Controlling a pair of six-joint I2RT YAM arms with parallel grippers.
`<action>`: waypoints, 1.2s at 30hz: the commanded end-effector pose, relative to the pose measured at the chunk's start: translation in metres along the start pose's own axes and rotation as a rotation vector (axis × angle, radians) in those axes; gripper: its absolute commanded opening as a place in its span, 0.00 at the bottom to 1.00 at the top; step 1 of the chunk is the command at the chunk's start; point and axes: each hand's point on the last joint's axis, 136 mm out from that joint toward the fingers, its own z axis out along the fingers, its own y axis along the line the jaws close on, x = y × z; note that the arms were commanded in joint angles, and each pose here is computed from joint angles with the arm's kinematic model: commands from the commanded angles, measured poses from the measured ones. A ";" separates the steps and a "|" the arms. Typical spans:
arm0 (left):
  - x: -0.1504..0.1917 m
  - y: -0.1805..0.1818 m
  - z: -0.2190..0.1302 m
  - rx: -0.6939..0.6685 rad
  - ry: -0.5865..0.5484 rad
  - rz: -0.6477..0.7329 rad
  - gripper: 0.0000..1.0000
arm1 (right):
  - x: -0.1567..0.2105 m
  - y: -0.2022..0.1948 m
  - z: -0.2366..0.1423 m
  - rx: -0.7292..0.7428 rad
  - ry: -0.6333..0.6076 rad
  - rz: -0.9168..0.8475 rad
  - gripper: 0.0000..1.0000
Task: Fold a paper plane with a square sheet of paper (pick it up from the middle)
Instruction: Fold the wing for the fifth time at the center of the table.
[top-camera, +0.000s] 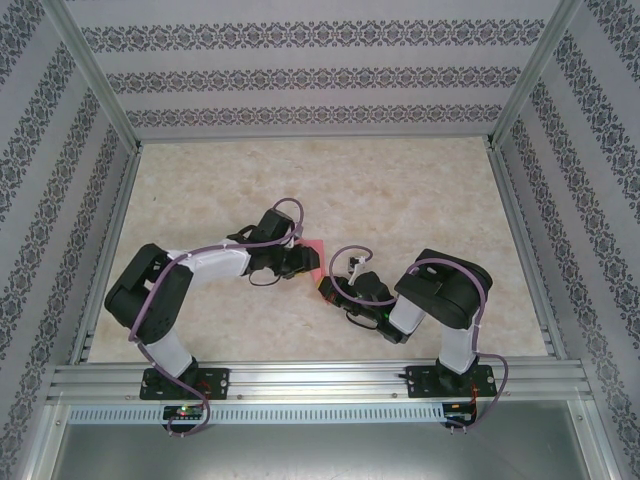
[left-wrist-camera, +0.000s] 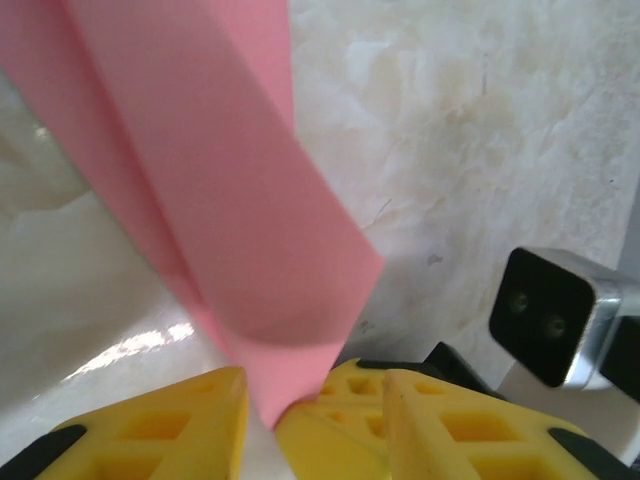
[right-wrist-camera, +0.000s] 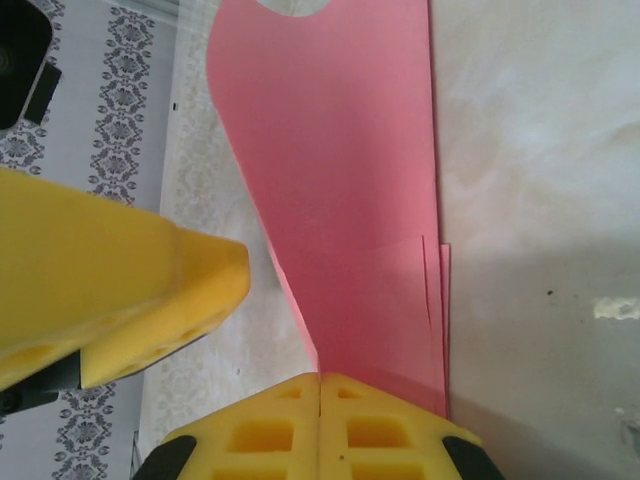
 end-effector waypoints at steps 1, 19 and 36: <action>-0.017 -0.035 0.001 0.112 -0.044 0.038 0.42 | 0.004 -0.013 -0.001 0.044 0.033 0.029 0.00; -0.028 -0.025 0.021 0.065 -0.043 0.031 0.40 | 0.000 -0.026 -0.009 0.198 0.067 -0.088 0.30; -0.030 -0.022 0.023 0.054 -0.044 0.026 0.38 | -0.016 0.002 -0.019 0.347 0.039 -0.436 0.39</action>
